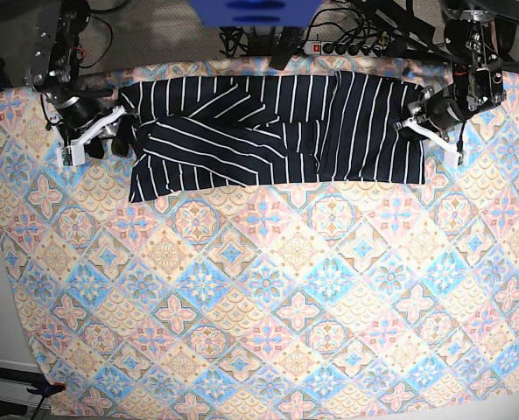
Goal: Fold the T-shirt properly
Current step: 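Regrasp the strip ends with both grippers and pull them inward, then lift the strip with both grippers and fold it in half toward the middle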
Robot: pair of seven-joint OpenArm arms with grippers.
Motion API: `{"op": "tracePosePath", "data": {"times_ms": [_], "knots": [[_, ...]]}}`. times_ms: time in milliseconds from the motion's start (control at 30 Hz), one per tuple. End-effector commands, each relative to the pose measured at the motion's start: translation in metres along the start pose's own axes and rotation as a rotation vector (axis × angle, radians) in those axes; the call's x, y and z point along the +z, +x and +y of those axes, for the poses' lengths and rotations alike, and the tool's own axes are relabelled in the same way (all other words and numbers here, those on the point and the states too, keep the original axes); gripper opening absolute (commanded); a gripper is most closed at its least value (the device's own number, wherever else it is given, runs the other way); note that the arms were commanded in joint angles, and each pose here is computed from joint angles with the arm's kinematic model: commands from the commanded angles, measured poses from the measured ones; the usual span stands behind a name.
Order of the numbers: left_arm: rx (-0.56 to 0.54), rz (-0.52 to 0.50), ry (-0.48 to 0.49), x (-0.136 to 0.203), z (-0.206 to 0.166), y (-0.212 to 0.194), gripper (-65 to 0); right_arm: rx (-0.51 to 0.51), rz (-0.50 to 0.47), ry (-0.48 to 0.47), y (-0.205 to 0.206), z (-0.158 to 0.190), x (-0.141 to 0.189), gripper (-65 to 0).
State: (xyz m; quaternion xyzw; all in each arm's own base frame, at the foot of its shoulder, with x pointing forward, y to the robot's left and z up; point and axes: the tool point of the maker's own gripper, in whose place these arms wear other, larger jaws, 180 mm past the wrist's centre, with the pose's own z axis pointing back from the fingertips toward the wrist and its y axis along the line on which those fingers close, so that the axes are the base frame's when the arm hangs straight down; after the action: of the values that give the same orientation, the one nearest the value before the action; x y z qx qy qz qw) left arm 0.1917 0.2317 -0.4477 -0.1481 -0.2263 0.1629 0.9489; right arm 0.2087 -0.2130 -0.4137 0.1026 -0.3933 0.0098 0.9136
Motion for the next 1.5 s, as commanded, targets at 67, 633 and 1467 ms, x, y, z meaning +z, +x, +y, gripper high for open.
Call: {"op": "tracePosePath", "data": {"times_ms": [67,633,1467], "knots": [[-0.007,-0.028,-0.006,0.004,-0.001,0.009,-65.0,0.03,-0.001,0.047,0.008,0.014,-0.004,-27.0],[-0.007,-0.024,-0.009,0.003,-0.002,0.008,-65.0,-0.096,0.073,0.145,0.004,0.021,-0.042,-22.2],[-0.005,-0.028,-0.013,0.002,-0.004,0.01,-65.0,-0.208,0.219,0.328,-0.049,0.08,-0.054,-37.4]]}}
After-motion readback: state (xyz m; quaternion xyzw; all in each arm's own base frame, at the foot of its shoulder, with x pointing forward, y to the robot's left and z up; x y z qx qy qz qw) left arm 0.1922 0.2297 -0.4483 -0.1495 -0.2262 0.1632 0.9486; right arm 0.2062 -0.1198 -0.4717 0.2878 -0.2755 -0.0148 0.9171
